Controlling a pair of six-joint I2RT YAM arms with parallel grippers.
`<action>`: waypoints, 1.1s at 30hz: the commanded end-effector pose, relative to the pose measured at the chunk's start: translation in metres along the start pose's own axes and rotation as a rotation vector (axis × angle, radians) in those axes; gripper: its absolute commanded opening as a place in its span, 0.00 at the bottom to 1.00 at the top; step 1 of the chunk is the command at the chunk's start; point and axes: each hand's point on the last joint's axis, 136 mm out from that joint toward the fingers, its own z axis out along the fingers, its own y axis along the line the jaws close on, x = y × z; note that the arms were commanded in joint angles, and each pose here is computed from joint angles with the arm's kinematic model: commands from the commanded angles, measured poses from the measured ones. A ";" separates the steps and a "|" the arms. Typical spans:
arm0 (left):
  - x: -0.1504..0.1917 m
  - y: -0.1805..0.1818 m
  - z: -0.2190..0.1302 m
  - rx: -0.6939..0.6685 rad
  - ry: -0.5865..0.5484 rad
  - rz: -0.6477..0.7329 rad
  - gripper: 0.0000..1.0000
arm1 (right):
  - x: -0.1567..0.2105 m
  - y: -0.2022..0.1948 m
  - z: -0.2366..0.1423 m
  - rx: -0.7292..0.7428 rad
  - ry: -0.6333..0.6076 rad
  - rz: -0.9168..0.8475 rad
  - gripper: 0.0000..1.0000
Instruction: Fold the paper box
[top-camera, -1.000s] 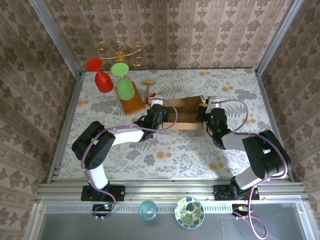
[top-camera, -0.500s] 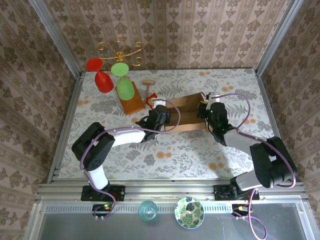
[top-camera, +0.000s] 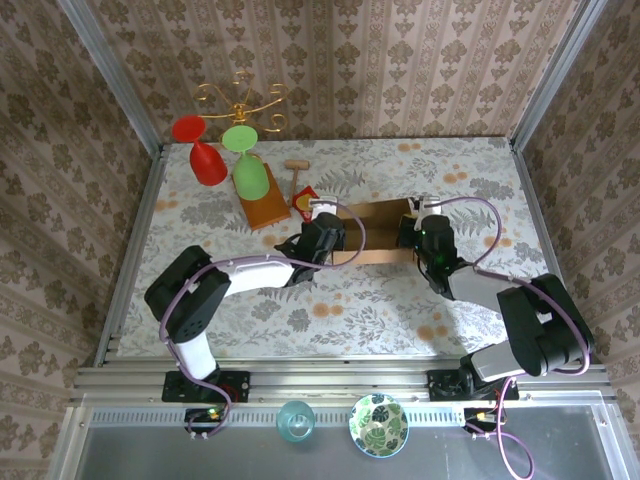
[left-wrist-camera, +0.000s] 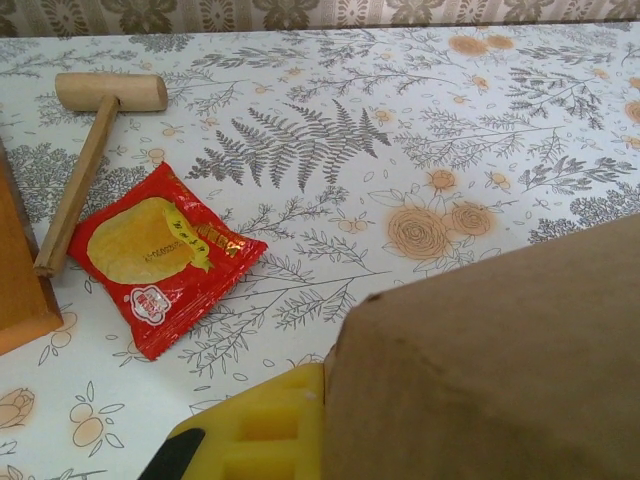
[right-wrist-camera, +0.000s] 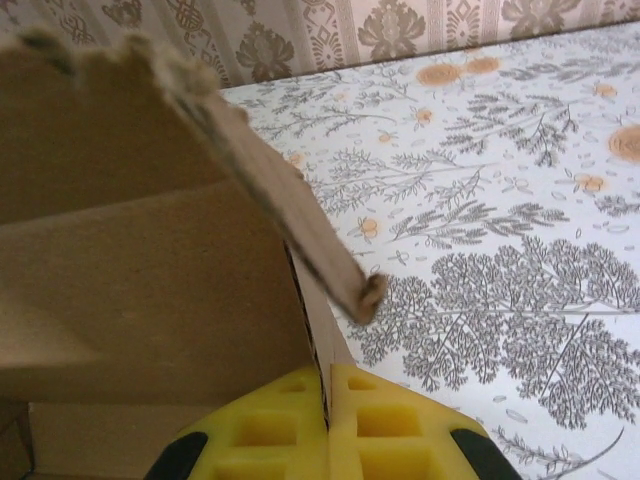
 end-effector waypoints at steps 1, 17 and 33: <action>-0.006 -0.014 -0.012 0.036 -0.038 -0.005 0.00 | 0.012 0.000 -0.007 0.003 0.034 0.042 0.06; 0.036 -0.012 -0.014 -0.042 0.049 0.125 0.00 | 0.013 -0.018 -0.068 0.143 0.193 0.369 0.41; 0.042 -0.015 -0.016 -0.042 0.065 0.140 0.00 | -0.066 0.015 -0.123 0.135 0.186 1.014 0.49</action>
